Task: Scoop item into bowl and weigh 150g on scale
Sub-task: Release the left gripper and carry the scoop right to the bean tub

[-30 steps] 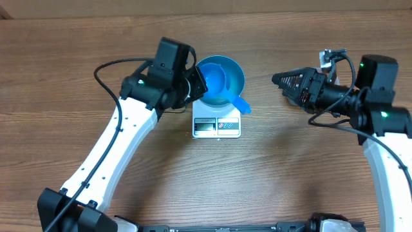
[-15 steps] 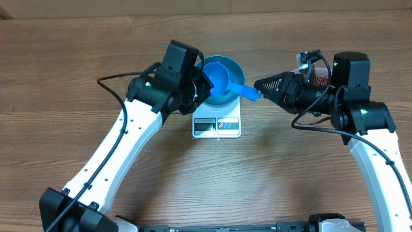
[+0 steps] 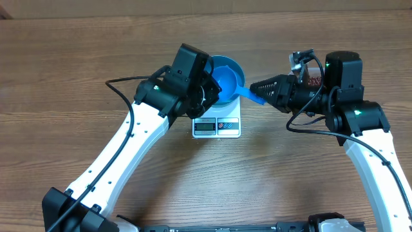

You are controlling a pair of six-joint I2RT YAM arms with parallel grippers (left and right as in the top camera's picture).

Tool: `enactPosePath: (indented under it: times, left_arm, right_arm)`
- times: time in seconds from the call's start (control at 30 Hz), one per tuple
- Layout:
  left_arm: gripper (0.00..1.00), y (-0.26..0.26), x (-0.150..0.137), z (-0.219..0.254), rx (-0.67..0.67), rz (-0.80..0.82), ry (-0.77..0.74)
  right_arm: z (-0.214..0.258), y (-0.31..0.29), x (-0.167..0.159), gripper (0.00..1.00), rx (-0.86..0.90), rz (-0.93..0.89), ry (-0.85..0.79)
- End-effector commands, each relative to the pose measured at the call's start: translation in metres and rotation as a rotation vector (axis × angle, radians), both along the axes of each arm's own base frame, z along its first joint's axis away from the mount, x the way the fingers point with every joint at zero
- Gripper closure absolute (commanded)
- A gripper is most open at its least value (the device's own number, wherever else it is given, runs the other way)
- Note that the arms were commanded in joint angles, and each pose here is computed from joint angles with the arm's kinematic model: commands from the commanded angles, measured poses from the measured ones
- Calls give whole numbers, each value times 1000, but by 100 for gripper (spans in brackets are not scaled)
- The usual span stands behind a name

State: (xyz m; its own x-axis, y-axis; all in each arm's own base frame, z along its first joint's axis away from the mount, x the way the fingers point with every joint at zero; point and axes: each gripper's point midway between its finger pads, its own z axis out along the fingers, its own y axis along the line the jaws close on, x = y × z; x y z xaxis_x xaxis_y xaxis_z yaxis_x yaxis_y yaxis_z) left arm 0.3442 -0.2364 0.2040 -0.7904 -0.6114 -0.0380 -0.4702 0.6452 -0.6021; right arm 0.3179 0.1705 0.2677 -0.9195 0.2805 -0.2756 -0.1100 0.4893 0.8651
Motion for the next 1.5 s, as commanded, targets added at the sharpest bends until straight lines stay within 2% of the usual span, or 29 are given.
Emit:
enactPosePath:
  times: [0.0,0.37,0.9,0.97,1.13,1.23,1.27,1.33,1.37,1.4,1.47]
  left_arm:
    - [96,-5,-1,16,-36,10,-21]
    - [96,-6,-2,16,-52,26,-4]
    - [96,-15,-9,17,-93,23,31]
    - [96,-15,-9,17,-93,23,31]
    - [96,-15,-9,17,-92,23,32]
    - [95,-15,-9,17,-92,22,32]
    - [90,-15,-9,17,-92,23,32]
    - [71,-15,-9,17,-90,23,32]
    - [61,-14,-9,17,-89,23,33]
    - [45,-14,-10,16,-87,23,36]
    - [33,-13,-10,15,-82,22,38]
  right_arm:
    - [12,1,0,68,6,-6,-18]
    - [12,1,0,73,9,-10,-10]
    - [12,0,3,73,9,-25,-7]
    - [12,0,3,76,9,-25,-7]
    - [13,1,4,95,13,-29,-11]
    - [13,1,4,96,13,-29,-11]
    - [13,0,4,96,13,-29,-11]
    - [12,0,5,96,8,-35,-10]
    - [12,0,5,96,7,-36,-9]
    - [11,-2,6,96,4,-50,3]
    - [7,-5,8,96,-11,-80,22]
